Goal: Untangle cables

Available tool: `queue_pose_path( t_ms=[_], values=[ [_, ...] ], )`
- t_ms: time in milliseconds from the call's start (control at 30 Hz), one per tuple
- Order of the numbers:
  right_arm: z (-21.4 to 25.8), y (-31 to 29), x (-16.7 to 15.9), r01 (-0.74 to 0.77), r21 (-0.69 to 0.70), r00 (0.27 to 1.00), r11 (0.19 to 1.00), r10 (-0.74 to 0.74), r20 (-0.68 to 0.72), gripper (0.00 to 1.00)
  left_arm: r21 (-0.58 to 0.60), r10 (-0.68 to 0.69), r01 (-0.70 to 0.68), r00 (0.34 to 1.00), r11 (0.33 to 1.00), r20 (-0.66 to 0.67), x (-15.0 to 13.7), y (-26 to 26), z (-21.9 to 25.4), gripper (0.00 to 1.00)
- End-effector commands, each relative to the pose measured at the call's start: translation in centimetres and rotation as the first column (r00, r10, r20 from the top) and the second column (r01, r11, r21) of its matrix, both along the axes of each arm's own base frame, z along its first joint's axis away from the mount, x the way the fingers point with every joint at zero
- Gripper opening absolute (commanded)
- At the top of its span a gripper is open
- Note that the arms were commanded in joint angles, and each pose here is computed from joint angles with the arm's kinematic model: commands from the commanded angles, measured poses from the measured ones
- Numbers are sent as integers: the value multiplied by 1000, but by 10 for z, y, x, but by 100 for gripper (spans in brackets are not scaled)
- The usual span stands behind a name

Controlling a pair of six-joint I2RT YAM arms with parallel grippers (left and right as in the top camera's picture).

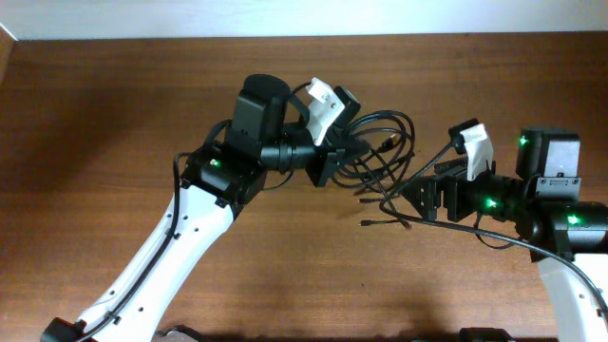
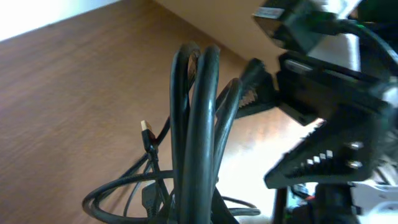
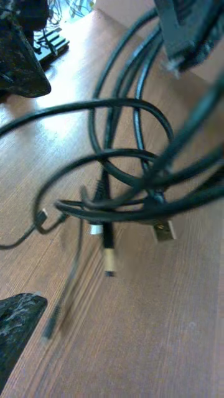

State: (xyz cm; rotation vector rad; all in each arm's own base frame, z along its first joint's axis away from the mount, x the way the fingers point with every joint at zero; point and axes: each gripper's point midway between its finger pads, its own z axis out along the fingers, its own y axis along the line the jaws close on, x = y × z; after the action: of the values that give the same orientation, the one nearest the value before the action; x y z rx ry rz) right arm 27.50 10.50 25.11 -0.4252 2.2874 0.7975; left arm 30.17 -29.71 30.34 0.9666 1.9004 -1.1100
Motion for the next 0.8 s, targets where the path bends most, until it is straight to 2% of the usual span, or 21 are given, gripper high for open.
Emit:
queue_pose_path(
  t_ms=[0,33,200,233,333,433,667,767],
  values=[
    [0,-12,9,53,-62,998,997,-51,42,99,-100,-164,164,986,981,5,-33,-10,28,0],
    [-2,-17,16,77,-84,996,993,-73,56,99,-124,-232,230,973,965,-1,-48,-17,31,0],
    [-15,-39,36,188,-176,982,966,-180,62,99,-160,-344,338,939,927,-11,-76,-29,37,0],
    [-22,-50,40,243,-219,970,945,-238,48,99,-169,-364,357,931,919,-13,-80,-29,39,0],
    [-38,-79,44,366,-327,925,871,-380,24,99,-180,-376,368,926,912,-15,-81,-27,40,0],
    [-42,-87,43,396,-358,908,845,-419,15,99,-179,-356,348,934,920,-16,-75,-23,40,0],
    [-42,-87,43,397,-354,908,847,-420,14,98,-179,-328,320,945,930,-16,-65,-16,40,34],
    [-42,-87,43,397,-354,908,847,-420,14,89,-179,-327,319,945,931,-17,-65,-16,40,37]
  ],
)
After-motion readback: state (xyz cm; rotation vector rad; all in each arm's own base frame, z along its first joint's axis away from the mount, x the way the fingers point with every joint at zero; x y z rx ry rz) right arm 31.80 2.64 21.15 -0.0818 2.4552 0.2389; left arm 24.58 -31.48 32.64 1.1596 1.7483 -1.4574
